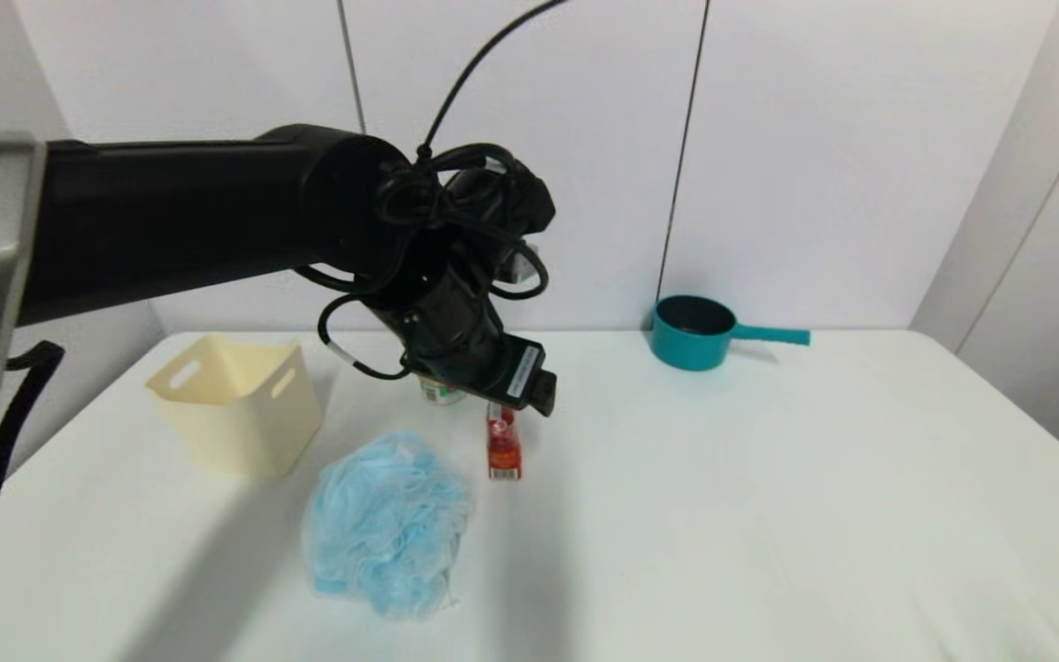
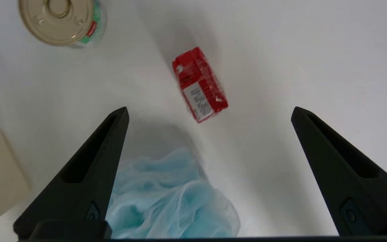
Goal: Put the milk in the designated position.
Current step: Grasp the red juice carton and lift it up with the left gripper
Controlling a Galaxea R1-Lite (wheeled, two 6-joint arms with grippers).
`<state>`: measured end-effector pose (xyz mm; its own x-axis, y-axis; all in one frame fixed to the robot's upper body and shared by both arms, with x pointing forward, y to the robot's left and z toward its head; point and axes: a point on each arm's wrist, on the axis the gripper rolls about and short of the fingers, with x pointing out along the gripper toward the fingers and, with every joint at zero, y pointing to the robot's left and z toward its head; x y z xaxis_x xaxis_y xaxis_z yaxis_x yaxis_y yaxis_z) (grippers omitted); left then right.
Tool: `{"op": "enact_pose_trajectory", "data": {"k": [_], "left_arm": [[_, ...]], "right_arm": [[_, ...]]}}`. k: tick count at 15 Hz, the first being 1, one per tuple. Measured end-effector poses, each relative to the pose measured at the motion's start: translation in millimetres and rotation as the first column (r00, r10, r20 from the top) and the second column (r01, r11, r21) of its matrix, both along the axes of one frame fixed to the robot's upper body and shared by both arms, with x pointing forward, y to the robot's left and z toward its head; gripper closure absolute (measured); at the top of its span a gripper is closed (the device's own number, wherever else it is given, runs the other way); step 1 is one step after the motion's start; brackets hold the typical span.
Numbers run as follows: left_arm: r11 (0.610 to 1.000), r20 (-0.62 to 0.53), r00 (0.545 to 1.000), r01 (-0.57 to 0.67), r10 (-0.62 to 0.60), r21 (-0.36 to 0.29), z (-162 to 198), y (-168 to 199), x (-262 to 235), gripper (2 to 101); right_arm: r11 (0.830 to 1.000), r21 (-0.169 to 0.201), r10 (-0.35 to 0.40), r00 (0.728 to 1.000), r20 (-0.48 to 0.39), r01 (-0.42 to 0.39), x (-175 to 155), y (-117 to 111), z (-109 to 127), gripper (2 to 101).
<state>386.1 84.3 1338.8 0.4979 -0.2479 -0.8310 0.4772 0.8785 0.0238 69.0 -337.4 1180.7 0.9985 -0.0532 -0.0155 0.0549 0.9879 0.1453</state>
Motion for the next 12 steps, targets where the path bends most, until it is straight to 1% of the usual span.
{"op": "enact_pose_trajectory", "data": {"k": [3,12], "left_arm": [[0.999,0.019,1.000,-0.026,0.025,0.027,-12.2,-6.3,8.7,5.3],[0.998,-0.015,0.999,-0.033,0.034,0.059,-33.9,-13.1,19.0,5.3]], "right_arm": [[1.000,0.000,0.000,1.000,0.000,0.000,0.0,0.0,0.0,4.3],[1.000,0.000,0.000,1.000,0.000,0.000,0.0,0.0,0.0,4.3]]}}
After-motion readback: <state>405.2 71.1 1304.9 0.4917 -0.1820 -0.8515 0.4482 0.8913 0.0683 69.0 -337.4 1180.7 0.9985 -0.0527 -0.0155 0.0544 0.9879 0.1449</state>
